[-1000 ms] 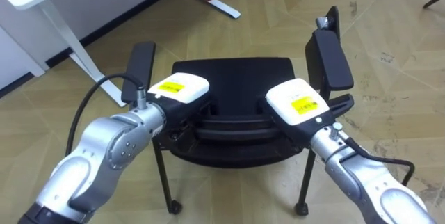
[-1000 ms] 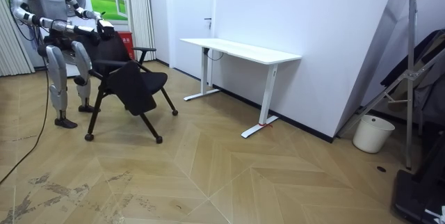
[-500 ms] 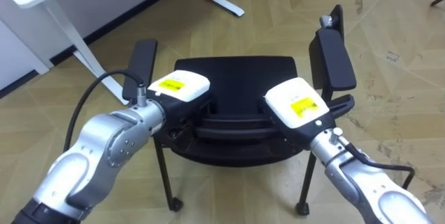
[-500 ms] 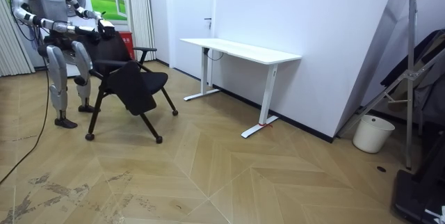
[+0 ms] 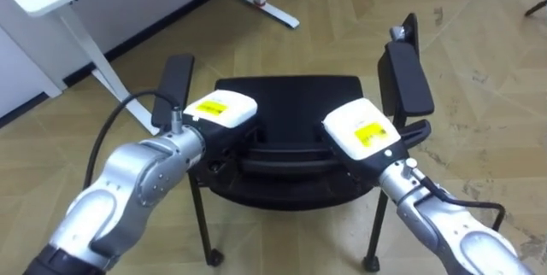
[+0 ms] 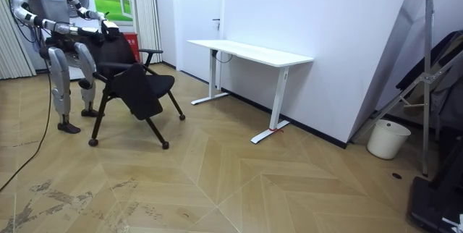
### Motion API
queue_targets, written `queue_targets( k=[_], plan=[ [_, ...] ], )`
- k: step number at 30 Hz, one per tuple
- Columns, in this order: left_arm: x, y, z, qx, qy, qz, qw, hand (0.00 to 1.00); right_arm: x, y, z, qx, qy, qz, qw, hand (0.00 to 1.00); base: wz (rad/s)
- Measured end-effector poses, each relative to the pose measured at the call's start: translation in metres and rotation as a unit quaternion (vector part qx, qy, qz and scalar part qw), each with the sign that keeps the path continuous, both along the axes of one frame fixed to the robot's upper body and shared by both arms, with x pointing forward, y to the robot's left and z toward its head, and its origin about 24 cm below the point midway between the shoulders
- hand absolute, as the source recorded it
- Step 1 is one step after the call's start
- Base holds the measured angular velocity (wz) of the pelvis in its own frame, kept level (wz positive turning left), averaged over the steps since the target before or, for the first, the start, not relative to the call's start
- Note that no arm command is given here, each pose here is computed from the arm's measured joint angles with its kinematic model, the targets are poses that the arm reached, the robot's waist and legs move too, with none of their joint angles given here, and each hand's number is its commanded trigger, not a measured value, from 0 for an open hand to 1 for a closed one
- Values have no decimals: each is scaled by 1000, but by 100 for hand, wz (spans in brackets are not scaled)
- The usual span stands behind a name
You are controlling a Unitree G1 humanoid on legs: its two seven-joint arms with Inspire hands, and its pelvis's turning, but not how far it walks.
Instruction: Push chair
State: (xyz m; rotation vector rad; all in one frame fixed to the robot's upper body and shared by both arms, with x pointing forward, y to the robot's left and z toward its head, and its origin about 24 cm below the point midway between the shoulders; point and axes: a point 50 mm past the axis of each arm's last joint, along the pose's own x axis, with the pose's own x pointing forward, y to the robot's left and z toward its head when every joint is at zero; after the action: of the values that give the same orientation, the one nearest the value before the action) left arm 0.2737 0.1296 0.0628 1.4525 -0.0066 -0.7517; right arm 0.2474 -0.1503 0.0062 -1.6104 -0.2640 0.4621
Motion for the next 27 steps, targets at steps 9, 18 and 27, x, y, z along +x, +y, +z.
queue_targets(
  k=[9, 18, 27],
  plan=[
    [2, 4, -10, 2, 23, 4, 1000, 100, -2, 3, -10, 4, 25, 8, 1000, 100, 17],
    [1, -3, -2, -19, 23, -12, 999, 100, -5, -10, 1, -15, -8, 16, 1000, 100, -8],
    [-1, -5, -1, -22, 25, -24, 999, 100, -12, -15, 1, -15, -12, 15, 1000, 100, -6]
  ],
)
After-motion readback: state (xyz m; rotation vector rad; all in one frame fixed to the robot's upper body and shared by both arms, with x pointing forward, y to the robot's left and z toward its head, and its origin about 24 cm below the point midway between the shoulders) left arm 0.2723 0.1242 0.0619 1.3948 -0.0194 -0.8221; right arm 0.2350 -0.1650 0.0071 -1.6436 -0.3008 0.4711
